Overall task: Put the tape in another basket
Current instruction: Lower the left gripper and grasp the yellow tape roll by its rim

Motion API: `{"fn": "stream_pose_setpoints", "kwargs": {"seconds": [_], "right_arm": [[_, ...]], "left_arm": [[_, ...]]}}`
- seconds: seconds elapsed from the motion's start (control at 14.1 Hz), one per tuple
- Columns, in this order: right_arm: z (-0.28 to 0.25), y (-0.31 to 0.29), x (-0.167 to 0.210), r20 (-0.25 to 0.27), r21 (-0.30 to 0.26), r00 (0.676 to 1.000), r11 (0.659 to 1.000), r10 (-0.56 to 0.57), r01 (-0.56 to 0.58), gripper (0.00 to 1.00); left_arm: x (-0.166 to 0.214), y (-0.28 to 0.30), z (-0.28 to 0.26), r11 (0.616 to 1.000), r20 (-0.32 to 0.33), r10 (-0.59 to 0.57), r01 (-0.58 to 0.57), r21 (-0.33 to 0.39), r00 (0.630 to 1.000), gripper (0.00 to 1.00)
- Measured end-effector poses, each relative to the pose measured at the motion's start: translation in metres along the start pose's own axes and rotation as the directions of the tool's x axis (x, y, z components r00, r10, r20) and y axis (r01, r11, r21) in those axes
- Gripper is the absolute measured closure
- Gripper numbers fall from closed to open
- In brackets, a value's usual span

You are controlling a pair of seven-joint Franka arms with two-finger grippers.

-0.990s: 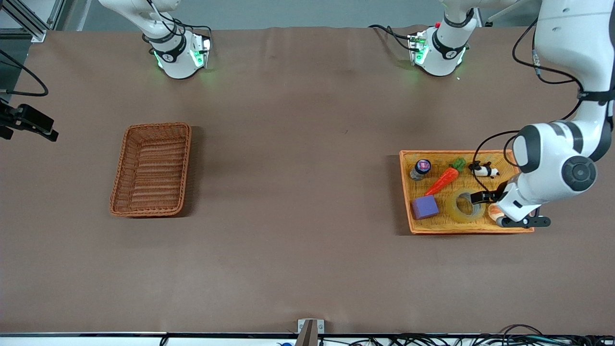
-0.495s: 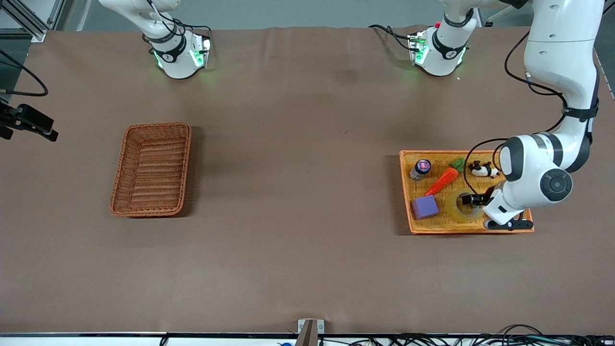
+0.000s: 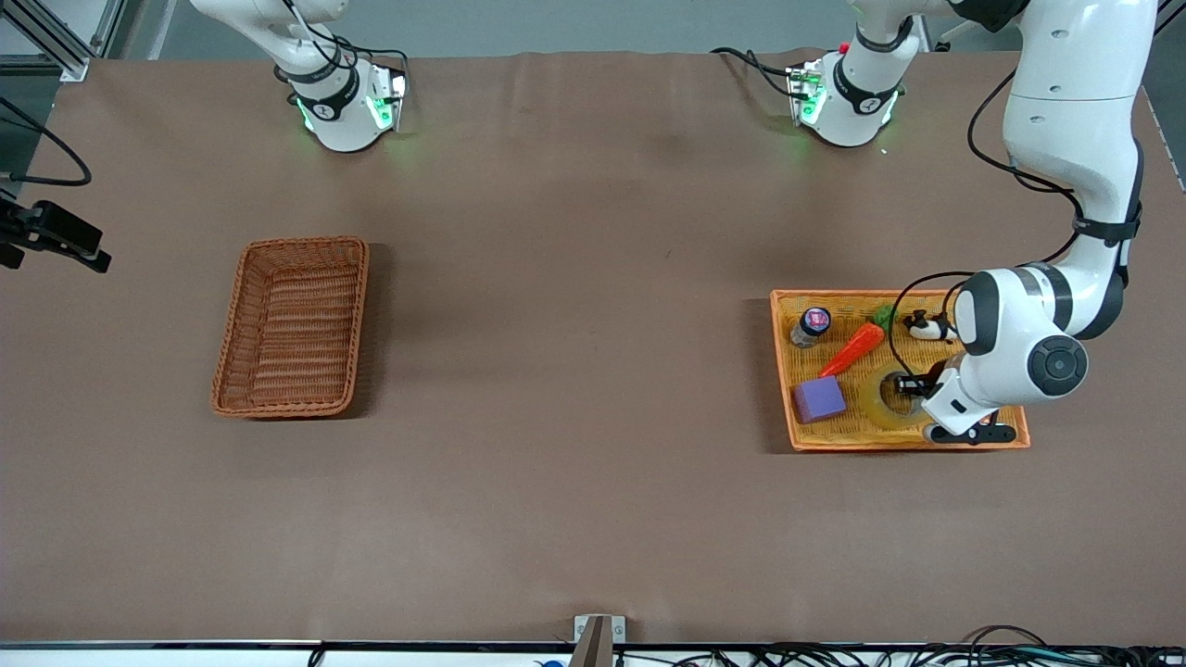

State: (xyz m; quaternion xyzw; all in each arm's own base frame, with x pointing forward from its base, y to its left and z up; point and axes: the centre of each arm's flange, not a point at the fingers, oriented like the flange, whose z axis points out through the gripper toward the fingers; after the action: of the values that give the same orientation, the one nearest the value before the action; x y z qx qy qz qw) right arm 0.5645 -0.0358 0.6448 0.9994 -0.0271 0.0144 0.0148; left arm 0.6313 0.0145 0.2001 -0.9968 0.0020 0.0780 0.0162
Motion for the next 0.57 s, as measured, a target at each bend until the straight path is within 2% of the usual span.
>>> {"fn": "stream_pose_setpoints", "kwargs": {"seconds": [0.07,0.14,0.57], "right_arm": [[0.000,0.000,0.000,0.000,0.000,1.000,1.000,0.000,0.000,0.00],[0.000,0.000,0.000,0.000,0.000,1.000,1.000,0.000,0.000,0.00],[0.000,0.001,0.000,0.000,0.000,1.000,1.000,0.001,-0.001,0.00]], "left_arm": [[0.002,-0.002,-0.006,1.000,-0.012,-0.007,0.007,0.000,1.000,0.74],[0.004,-0.004,-0.013,1.000,-0.023,-0.011,0.011,-0.001,1.000,0.79],[0.002,-0.012,-0.103,1.000,-0.145,-0.026,0.024,-0.013,0.989,0.79]]}}
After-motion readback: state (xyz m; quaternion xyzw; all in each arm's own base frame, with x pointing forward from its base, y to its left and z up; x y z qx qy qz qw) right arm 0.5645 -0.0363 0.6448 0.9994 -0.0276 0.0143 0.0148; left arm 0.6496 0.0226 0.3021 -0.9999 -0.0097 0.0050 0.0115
